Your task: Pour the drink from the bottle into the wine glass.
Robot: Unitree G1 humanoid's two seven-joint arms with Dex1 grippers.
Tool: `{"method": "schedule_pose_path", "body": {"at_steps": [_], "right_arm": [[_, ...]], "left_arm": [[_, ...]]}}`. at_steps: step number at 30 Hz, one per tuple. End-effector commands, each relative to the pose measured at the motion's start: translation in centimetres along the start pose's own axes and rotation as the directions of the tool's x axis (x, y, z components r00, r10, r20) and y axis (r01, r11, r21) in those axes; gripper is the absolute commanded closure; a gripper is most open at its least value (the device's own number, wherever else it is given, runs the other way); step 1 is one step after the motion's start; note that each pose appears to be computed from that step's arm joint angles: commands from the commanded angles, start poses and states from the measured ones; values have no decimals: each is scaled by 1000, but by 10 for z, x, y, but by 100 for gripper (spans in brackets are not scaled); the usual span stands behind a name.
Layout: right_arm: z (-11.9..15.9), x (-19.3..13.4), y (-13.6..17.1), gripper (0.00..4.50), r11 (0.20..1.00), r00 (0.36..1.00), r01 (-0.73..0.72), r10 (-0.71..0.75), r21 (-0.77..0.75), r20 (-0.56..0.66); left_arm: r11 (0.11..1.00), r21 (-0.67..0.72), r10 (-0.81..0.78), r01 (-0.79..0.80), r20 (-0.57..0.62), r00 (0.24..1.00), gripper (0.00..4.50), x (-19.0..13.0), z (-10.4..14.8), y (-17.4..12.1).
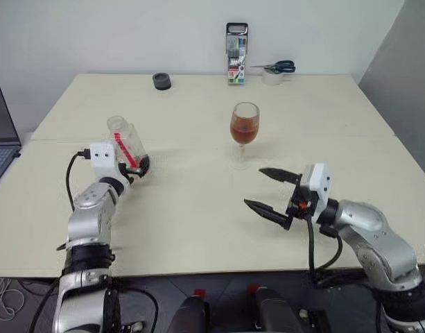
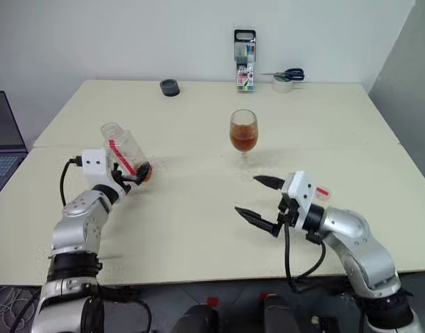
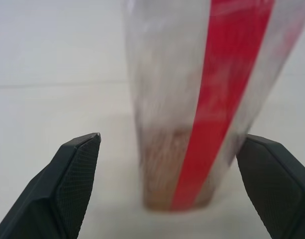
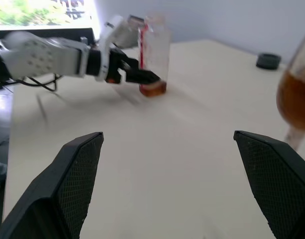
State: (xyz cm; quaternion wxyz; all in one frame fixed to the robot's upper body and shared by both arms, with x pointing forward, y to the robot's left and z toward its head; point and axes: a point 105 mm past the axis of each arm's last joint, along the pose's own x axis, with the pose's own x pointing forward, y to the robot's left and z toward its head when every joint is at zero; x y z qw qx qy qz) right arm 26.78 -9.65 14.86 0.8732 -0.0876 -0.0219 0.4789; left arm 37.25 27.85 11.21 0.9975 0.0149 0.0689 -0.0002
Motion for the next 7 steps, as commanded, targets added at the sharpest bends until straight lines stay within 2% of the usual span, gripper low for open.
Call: {"method": "schedule_pose_path", "body": {"at_steps": [1,4,7], "right_arm": [[-6,-13,-26,0,968,968,250,-250,6,-33],[-24,-24,-59,0,819,824,566,-560,89,-88],[-35,-30,-69,0,713,716,696,-684,83,-139]], "left_arm": [[1000,-5,11,-11,42,999,3,-17,13,-1],[1000,-18,-5,6,28,1000,3,-35,4,-12],[1000,5,26,-26,-11,1000,3,-47,-5,-16]]}}
